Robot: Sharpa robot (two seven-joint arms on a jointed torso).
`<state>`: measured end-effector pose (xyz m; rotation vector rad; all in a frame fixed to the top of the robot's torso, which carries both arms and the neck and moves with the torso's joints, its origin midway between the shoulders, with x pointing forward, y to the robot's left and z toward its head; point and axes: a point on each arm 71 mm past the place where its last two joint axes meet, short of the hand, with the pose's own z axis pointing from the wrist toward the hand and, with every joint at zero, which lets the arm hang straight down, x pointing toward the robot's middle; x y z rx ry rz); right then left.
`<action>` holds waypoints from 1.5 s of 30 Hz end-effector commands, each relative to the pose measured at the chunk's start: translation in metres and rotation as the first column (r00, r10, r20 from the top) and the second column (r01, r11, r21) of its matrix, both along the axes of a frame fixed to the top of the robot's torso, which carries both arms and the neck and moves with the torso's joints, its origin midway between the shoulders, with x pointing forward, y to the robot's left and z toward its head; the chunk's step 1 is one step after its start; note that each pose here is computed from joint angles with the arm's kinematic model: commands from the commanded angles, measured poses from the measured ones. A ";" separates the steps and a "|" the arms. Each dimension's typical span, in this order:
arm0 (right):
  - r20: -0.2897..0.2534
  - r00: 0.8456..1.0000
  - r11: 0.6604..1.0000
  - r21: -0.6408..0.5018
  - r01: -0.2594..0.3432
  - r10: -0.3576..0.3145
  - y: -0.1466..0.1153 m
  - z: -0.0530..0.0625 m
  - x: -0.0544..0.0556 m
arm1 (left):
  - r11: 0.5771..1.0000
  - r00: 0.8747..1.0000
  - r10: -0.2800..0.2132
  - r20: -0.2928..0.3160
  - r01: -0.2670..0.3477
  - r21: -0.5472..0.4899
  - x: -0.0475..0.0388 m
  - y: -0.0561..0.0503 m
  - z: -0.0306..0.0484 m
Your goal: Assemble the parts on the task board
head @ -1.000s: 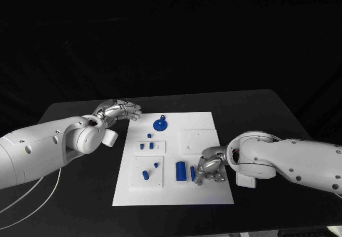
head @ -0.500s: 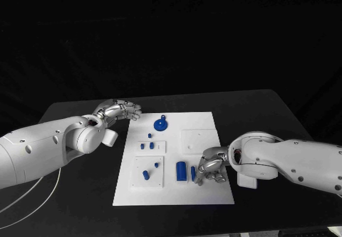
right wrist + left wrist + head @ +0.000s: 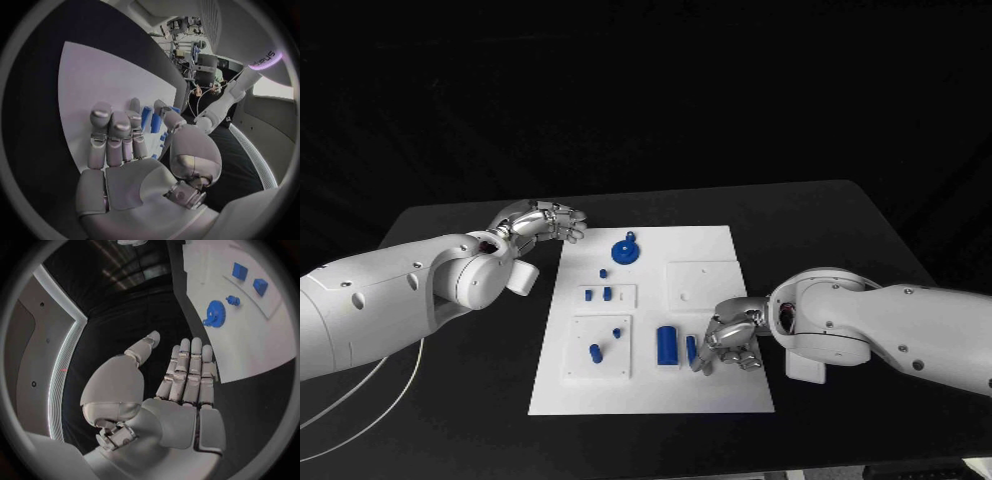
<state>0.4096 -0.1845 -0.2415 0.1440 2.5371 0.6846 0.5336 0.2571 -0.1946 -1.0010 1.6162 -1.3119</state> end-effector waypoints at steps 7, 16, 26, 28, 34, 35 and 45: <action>-0.020 1.000 1.000 -0.023 -0.019 0.018 -0.003 -0.007 -0.004 | 1.000 1.000 -0.017 0.005 0.017 -0.005 -0.0004 -0.002 0.0008; -0.007 1.000 1.000 -0.028 -0.005 0.004 -0.005 -0.006 -0.002 | 1.000 1.000 -0.017 0.005 0.017 -0.005 -0.0005 -0.002 0.0007; 0.001 1.000 0.999 -0.034 0.003 -0.003 -0.004 -0.007 -0.001 | 1.000 1.000 -0.017 0.005 0.017 -0.004 -0.0005 -0.001 0.0007; 0.001 1.000 0.999 -0.034 0.002 -0.002 -0.004 -0.007 -0.001 | 1.000 1.000 -0.017 0.005 0.017 -0.004 -0.0005 -0.002 0.0007; 0.003 1.000 0.999 -0.036 0.005 -0.005 -0.004 -0.007 -0.001 | 1.000 1.000 -0.017 0.005 0.017 -0.004 -0.0006 -0.001 0.0007; 0.007 1.000 0.999 -0.039 0.006 -0.006 -0.004 -0.007 0.000 | 1.000 1.000 -0.017 0.005 0.017 -0.004 -0.0006 -0.001 0.0007; 0.039 0.999 0.999 -0.044 0.001 0.000 0.000 -0.006 0.002 | 1.000 1.000 -0.019 0.005 0.019 -0.002 -0.0007 -0.001 0.0007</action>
